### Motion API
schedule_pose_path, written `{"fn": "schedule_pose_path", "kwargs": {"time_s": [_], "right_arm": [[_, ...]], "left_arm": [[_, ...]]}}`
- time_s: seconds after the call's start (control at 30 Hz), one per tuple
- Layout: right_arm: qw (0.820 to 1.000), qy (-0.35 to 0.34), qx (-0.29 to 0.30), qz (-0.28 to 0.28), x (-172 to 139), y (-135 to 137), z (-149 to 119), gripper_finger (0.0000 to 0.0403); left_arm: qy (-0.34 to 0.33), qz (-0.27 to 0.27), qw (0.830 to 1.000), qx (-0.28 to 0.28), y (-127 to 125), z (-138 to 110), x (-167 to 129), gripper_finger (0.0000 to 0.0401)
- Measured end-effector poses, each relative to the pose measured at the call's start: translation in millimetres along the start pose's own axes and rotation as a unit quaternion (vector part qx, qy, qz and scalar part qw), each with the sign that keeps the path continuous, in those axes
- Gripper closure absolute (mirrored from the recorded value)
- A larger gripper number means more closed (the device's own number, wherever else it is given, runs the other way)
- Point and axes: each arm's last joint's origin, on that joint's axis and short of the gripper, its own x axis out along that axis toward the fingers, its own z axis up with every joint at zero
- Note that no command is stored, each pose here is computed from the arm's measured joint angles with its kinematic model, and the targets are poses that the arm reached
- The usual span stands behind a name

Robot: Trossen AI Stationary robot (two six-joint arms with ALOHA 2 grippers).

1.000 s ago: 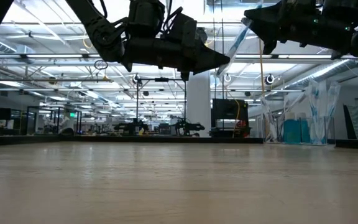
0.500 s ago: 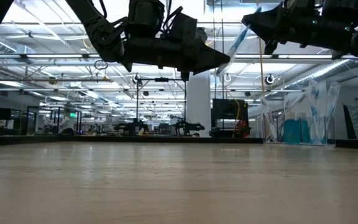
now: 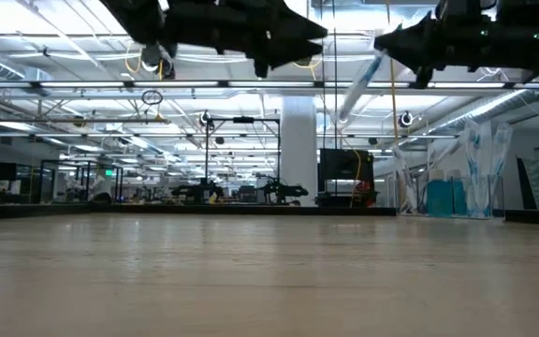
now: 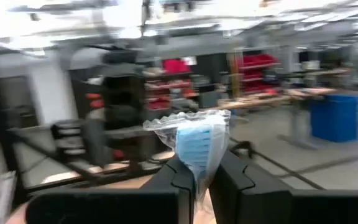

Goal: Pick & Place toothbrushing station
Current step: Put the blue toothbrush into the right of the transparent organizer

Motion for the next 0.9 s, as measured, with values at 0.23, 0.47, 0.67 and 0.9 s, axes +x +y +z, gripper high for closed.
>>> {"fn": "schedule_pose_path", "kwargs": {"time_s": [0.23, 0.47, 0.67, 0.9], "right_arm": [[0.991, 0.040, -0.035, -0.125, -15.4, -3.1, 23.1, 0.0393], [0.936, 0.162, -0.066, -0.306, -26.3, -7.9, 52.1, 0.0384], [0.897, 0.202, -0.064, -0.387, -38.2, -7.6, 77.3, 0.0393], [0.871, 0.215, -0.057, -0.438, -55.3, -7.5, 87.5, 0.0390]], "left_arm": [[0.059, 0.029, 0.998, 0.020, -2.3, 13.1, -19.9, 0.0190], [0.130, 0.067, 0.989, 0.008, 4.0, -6.9, -17.8, 0.0198], [0.150, 0.074, 0.986, -0.002, 9.4, -17.3, -14.5, 0.0197], [0.163, 0.076, 0.984, -0.003, 11.4, -20.7, -14.9, 0.0197]]}}
